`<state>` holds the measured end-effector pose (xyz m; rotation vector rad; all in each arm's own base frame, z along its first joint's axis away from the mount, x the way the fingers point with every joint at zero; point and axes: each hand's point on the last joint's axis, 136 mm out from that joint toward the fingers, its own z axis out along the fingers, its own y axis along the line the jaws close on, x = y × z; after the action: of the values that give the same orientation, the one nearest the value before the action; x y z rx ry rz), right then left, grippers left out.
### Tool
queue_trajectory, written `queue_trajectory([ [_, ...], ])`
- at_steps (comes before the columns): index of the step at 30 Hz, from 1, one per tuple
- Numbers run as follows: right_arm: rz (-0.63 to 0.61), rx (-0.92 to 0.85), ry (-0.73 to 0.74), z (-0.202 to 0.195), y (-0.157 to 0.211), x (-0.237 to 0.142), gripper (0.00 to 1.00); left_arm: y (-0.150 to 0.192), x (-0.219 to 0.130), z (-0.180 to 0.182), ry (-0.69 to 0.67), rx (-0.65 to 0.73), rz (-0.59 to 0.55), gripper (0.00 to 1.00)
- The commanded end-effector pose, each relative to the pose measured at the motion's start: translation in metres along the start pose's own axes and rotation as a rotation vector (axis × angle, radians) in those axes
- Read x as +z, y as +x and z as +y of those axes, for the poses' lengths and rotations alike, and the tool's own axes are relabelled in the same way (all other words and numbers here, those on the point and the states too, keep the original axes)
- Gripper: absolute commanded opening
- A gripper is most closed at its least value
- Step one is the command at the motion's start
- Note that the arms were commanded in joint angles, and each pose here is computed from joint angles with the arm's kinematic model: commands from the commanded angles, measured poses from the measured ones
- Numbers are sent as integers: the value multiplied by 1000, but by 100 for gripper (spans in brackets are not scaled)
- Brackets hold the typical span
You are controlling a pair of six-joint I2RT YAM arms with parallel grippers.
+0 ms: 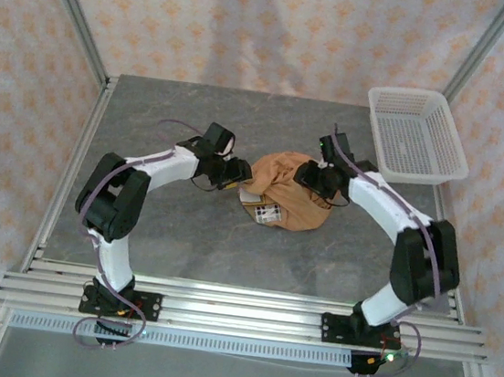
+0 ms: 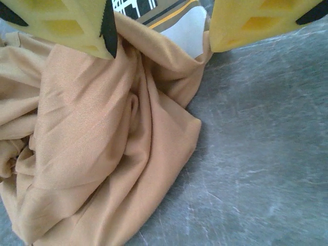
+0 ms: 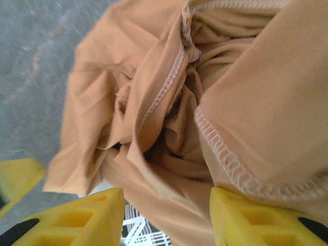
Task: Fold the inside-out t-shirt
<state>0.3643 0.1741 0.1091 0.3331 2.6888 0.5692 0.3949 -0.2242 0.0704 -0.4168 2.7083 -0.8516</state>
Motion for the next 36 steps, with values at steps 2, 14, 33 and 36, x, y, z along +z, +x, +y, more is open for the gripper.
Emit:
queue_trajectory([
  [2, 53, -48, 37, -6, 1, 23, 48, -1, -12, 10, -29, 13, -26, 54],
  [14, 4, -72, -115, 49, -24, -52, 0, -2, -7, 22, -30, -12, -6, 54],
  [33, -127, 221, -634, 80, -115, -178, 0, -11, 17, -15, 243, -86, -23, 57],
  [36, -179, 211, -630, 80, -120, -188, 0, -8, 39, -42, 315, -82, -14, 62],
])
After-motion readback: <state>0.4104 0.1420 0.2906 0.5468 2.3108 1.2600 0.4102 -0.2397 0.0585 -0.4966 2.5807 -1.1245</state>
